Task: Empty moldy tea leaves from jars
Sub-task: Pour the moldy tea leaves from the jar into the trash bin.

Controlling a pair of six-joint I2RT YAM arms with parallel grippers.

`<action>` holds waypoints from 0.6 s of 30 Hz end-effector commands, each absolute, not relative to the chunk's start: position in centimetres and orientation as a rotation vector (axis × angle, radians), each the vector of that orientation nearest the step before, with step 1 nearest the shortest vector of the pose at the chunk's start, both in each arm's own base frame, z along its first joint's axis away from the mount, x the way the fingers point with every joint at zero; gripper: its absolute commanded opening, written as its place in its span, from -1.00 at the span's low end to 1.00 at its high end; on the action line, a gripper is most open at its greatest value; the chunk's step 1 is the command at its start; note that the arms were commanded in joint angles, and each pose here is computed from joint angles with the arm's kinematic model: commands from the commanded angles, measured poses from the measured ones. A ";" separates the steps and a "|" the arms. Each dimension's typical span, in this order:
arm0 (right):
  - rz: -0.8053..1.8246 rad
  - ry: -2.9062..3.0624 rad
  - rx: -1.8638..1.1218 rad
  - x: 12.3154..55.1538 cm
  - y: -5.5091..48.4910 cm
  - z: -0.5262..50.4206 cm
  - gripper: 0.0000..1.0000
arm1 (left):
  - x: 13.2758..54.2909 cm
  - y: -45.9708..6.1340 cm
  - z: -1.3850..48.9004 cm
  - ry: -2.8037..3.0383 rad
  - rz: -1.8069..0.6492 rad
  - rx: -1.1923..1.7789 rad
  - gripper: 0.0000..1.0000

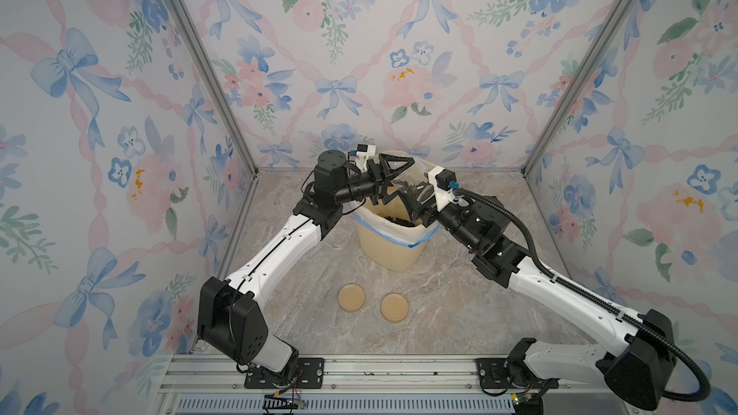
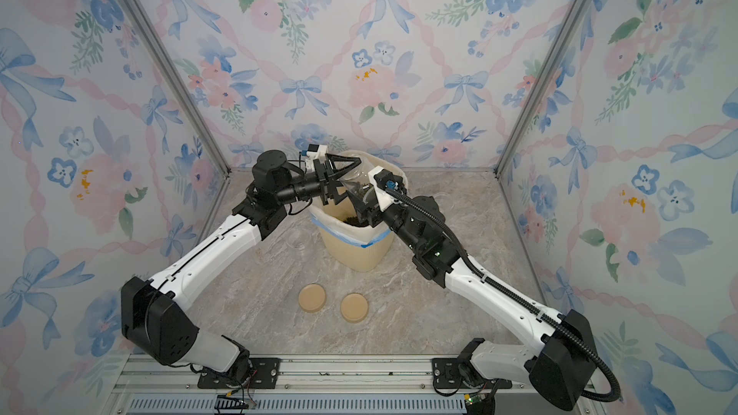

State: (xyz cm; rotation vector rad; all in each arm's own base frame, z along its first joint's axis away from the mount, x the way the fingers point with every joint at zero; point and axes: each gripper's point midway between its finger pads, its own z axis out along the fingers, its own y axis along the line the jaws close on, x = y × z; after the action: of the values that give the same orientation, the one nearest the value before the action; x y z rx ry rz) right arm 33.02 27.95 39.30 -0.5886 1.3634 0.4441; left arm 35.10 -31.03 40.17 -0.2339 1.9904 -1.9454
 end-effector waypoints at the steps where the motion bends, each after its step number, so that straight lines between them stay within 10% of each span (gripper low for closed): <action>1: 0.450 1.335 -0.547 33.2 27.7 41.4 0.47 | 33.4 -31.0 42.5 1.920 -1.996 -0.102 0.27; 12: 0.475 1.324 -0.564 32.2 27.8 42.6 0.29 | 34.0 -31.2 42.0 1.914 -1.972 -0.077 0.96; 18: 0.500 1.323 -0.540 32.3 27.6 43.2 0.28 | 35.0 -30.0 41.6 1.899 -1.933 -0.105 0.96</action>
State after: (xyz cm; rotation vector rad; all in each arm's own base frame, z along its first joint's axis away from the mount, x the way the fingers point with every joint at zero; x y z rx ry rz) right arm 33.01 28.07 39.38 -0.5959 1.4021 0.4552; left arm 35.13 -30.76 40.47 -0.1873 1.9655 -1.9465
